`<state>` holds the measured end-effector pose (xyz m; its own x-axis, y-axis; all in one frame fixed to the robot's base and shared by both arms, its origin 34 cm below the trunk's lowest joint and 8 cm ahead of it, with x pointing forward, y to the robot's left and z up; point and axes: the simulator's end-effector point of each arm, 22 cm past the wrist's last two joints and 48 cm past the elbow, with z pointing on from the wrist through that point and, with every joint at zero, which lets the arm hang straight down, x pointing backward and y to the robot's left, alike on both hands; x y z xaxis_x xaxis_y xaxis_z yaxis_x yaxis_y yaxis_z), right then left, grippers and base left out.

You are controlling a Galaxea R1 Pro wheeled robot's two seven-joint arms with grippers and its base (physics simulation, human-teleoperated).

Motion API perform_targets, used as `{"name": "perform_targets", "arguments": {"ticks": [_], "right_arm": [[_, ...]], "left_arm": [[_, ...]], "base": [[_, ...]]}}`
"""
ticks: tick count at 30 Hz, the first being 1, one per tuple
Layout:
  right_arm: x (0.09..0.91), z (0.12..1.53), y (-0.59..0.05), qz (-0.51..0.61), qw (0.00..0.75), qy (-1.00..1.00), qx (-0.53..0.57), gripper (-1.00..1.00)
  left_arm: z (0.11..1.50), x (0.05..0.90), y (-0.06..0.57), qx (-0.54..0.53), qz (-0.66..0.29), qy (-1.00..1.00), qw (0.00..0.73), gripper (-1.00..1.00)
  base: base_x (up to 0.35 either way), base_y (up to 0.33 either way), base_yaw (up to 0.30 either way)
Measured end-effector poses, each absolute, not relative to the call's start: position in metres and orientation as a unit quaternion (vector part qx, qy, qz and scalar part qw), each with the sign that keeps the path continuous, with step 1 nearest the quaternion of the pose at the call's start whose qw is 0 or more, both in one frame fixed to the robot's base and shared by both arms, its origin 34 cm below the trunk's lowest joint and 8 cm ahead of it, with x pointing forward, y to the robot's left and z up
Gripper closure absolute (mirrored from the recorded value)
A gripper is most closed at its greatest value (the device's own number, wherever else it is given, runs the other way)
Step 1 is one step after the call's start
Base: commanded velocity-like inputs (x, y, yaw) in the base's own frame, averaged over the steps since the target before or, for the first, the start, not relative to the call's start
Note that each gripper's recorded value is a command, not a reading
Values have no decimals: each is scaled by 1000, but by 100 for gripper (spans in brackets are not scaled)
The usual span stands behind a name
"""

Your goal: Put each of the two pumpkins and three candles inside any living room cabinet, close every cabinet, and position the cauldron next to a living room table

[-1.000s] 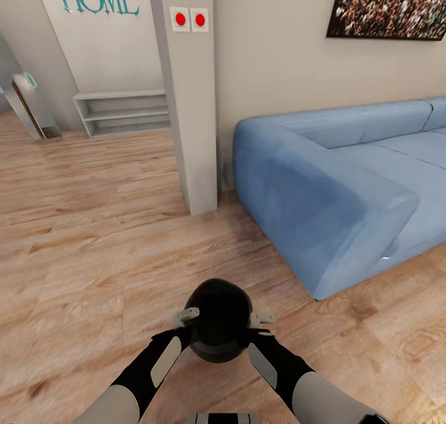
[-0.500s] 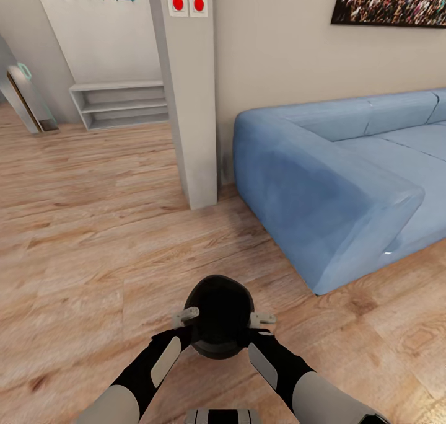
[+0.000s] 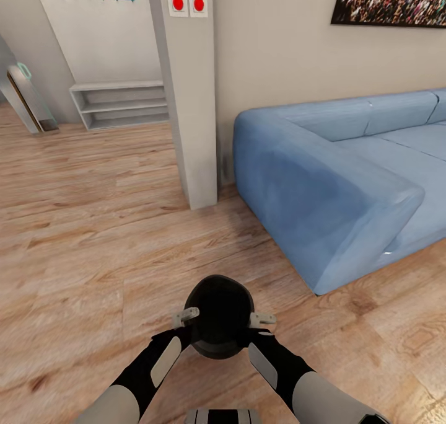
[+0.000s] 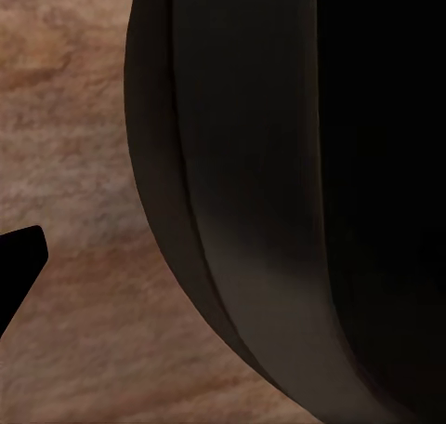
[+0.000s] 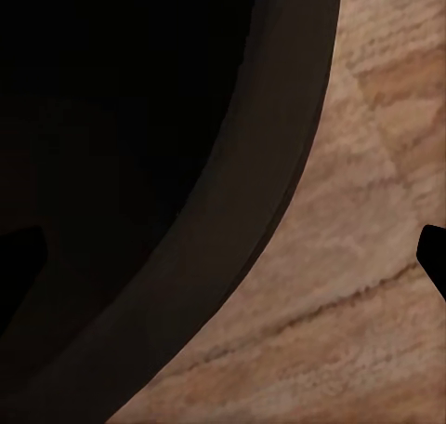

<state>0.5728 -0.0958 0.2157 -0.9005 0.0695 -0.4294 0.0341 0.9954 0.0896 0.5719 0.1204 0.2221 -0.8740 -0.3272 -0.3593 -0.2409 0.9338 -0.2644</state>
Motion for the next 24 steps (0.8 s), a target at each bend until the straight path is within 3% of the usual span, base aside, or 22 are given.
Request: {"name": "perform_targets", "arguments": {"ticks": [14, 15, 21, 22, 24], "right_arm": [[573, 216, -96, 40, 221, 974, 27, -100], [573, 216, -96, 40, 221, 974, 27, -100], [573, 216, -95, 41, 221, 974, 27, -100], [573, 216, -95, 41, 221, 974, 27, 100], [572, 216, -95, 41, 221, 974, 28, 100]], "left_arm": [[222, 572, 120, -148, -106, 962, 203, -100], [222, 572, 120, -148, -106, 962, 203, 100], [222, 572, 120, -149, -108, 962, 203, 100], [222, 572, 120, -149, -108, 962, 203, 100], [223, 572, 120, -148, -107, 962, 204, 100]], "base": [[0, 0, 0], [0, 0, 0], [0, 0, 0], [0, 0, 0], [0, 0, 0]]}}
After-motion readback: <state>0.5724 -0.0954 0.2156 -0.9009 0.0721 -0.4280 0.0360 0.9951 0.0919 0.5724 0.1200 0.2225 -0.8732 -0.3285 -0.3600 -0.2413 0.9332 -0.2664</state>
